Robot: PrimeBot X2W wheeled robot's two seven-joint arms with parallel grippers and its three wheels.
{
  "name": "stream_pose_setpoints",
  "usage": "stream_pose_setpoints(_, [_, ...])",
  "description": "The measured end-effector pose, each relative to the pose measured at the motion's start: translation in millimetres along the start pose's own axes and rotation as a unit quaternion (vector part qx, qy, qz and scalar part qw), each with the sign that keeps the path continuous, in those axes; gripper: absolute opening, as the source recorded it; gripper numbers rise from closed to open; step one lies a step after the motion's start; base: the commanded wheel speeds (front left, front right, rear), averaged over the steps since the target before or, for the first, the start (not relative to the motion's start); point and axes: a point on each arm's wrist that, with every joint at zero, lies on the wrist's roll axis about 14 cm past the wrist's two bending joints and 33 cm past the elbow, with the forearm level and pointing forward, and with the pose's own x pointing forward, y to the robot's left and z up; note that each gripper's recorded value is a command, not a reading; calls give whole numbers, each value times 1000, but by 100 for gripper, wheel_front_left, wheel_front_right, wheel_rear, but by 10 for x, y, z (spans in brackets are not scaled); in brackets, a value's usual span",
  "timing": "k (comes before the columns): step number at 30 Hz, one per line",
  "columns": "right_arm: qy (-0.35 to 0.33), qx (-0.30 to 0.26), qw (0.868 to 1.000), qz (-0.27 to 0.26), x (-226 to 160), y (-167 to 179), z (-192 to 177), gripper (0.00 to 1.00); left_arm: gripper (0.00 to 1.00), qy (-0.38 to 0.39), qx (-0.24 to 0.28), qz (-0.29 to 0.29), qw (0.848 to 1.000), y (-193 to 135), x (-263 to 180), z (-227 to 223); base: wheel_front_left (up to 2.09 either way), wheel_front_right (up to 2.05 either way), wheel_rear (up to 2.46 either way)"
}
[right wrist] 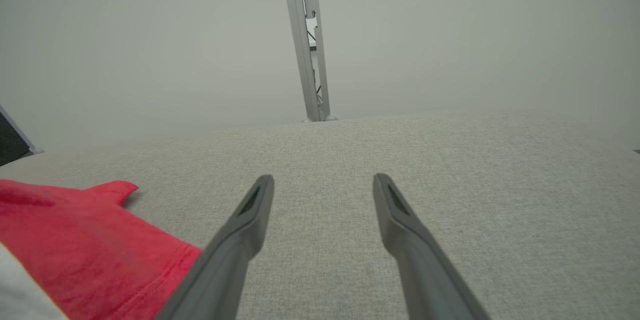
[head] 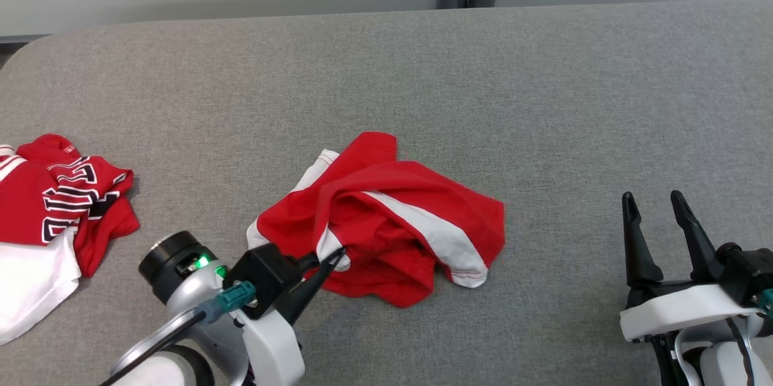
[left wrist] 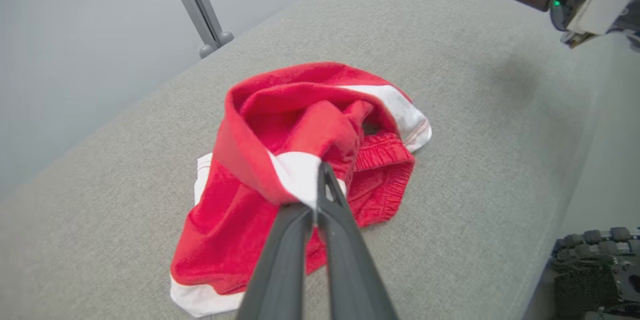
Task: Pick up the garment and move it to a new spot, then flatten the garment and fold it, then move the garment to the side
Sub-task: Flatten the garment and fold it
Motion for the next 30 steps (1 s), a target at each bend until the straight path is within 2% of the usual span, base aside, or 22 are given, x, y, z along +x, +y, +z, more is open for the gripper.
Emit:
stream_pose_setpoints(5, [1,1,1000,3,16,22,-10,100,0,-10,28,25,999,180,-128,188,0,0,0])
stream_pose_setpoints(13, [-1,3,1000,1,38,7,3,100,0,10,20,44,999,349,-73,79,0,0,0])
stream_pose_setpoints(21, [6,2,1000,-16,11,-111,-42,100,0,38,-45,65,996,581,154,-321,0,0,0])
stream_pose_setpoints(26, [11,3,1000,-20,22,-146,-77,100,0,43,-100,71,992,587,285,-565,0,0,0])
stream_pose_setpoints(27, [11,4,1000,-21,27,-151,-80,100,5,39,-107,74,991,587,308,-592,0,0,0])
stream_pose_setpoints(28, [11,4,1000,-21,33,-151,-81,100,50,38,-115,76,990,581,328,-620,0,0,0])
stream_pose_setpoints(29, [11,4,1000,-21,35,-150,-82,100,100,34,-123,80,989,581,343,-639,0,0,0])
stream_pose_setpoints(30, [12,4,1000,-21,37,-149,-84,100,100,24,-131,86,987,590,360,-629,0,0,0])
